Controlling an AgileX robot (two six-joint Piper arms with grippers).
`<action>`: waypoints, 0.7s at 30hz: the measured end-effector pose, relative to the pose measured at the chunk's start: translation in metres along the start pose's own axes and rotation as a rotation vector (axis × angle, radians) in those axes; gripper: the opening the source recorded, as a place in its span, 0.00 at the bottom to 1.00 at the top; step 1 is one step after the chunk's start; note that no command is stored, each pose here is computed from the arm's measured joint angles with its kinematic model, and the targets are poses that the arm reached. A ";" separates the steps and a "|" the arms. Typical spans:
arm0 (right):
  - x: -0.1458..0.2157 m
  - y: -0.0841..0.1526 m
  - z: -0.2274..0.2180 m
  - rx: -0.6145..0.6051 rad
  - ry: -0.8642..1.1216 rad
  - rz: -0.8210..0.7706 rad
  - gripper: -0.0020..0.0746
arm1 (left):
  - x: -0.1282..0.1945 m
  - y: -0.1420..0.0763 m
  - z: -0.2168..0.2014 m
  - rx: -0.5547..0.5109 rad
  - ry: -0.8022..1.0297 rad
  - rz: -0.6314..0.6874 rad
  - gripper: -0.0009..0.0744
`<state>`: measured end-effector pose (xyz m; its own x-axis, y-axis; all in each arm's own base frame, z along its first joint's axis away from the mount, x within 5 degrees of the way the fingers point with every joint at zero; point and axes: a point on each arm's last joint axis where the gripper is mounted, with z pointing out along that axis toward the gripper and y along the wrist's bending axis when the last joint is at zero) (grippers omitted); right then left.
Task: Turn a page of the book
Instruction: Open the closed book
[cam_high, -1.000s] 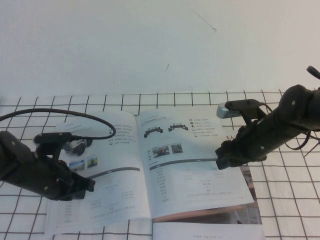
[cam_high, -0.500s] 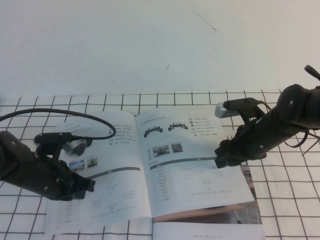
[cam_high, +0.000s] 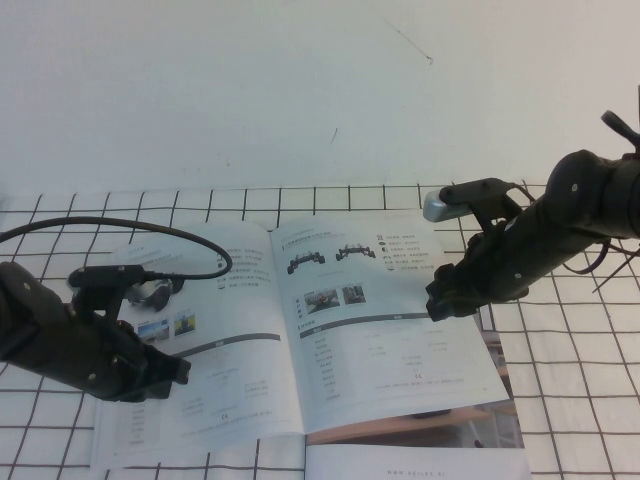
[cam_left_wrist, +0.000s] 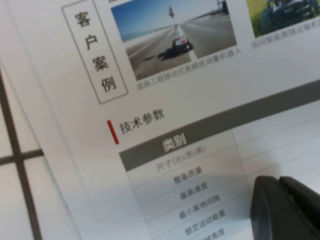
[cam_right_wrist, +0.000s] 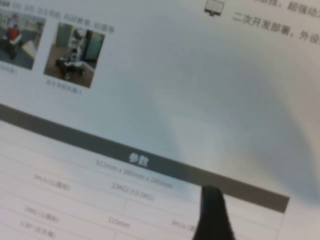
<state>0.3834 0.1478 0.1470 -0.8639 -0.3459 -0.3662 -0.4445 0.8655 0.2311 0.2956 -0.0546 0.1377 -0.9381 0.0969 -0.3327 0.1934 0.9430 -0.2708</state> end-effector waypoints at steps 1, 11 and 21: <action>0.000 0.000 0.001 -0.001 0.004 0.001 0.62 | 0.000 0.000 0.000 0.000 0.000 0.000 0.01; 0.004 -0.002 0.010 -0.012 0.038 0.004 0.62 | 0.000 0.000 0.000 0.001 0.002 0.000 0.01; 0.001 0.009 0.011 -0.166 0.007 -0.005 0.62 | 0.000 0.000 0.001 0.001 0.003 -0.001 0.01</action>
<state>0.3810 0.1594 0.1390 -0.8630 -0.3529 -0.3616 -0.4811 0.7923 0.3752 0.2960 -0.0547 0.1368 -0.9391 0.0974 -0.3294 0.1931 0.9428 -0.2719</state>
